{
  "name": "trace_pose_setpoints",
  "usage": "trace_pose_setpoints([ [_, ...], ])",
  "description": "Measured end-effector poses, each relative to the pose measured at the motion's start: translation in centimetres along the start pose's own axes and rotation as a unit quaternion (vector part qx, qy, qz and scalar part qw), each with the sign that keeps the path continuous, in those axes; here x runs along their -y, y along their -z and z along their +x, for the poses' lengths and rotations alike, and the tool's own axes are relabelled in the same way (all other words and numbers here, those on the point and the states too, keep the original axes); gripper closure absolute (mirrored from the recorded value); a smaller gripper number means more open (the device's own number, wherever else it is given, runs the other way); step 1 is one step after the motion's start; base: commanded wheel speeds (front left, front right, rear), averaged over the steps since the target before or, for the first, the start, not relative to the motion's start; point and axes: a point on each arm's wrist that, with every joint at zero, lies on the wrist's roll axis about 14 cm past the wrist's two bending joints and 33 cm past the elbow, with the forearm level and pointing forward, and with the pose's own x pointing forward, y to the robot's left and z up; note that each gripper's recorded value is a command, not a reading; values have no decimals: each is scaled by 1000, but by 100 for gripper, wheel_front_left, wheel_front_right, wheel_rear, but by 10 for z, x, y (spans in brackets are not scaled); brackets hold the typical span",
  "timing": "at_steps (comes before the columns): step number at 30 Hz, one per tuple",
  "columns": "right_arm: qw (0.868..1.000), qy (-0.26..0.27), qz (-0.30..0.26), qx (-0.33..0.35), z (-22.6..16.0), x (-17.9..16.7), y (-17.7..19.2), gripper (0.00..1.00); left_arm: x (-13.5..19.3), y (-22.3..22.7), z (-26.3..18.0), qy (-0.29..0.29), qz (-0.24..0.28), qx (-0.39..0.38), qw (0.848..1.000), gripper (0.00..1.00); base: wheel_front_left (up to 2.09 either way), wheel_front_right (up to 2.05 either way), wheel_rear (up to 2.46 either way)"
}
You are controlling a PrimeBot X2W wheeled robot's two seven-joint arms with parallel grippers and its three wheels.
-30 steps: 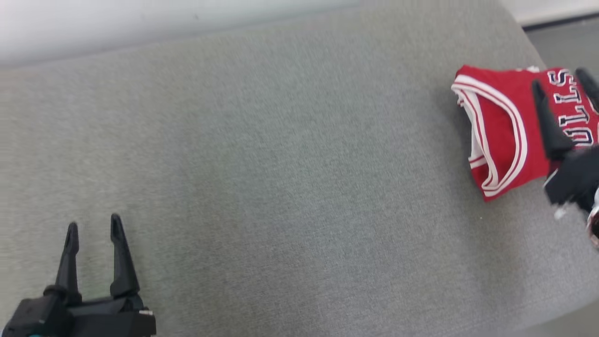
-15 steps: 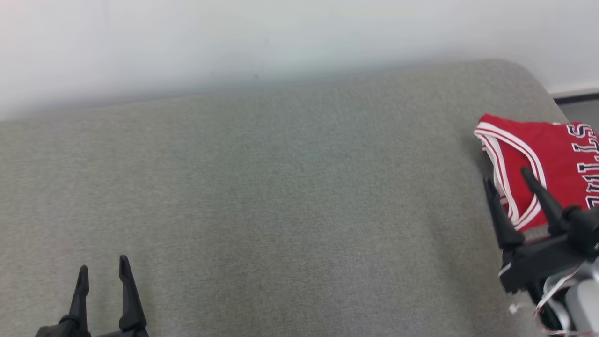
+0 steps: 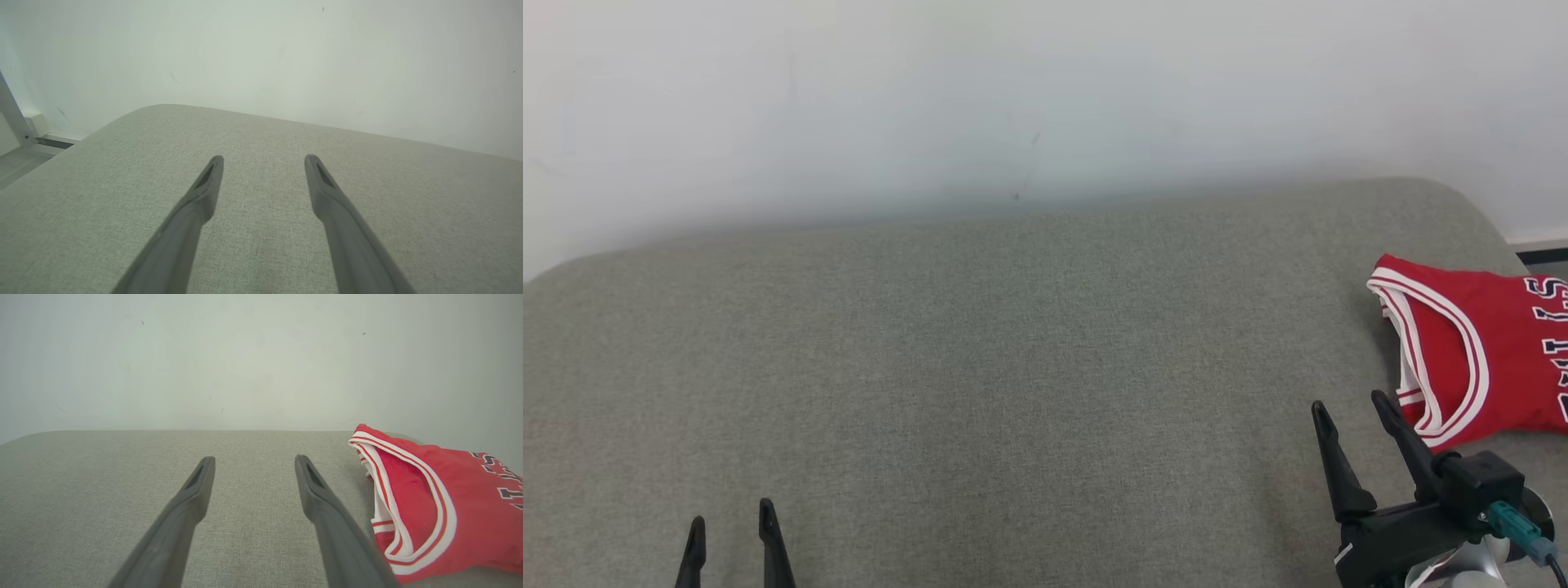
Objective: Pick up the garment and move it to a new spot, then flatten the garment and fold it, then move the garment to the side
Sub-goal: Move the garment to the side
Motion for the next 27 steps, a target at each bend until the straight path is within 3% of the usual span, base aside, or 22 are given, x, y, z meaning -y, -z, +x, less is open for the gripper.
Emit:
trace_pose_setpoints([
  [13,1000,-2,18,3,-2,-15,4,0,-9,-10,-6,-11,-2,14,1000,0,0,0,0],
  [27,1000,0,26,-9,-8,-20,15,0,11,-1,9,46,22,-2,999,0,0,0,0],
])
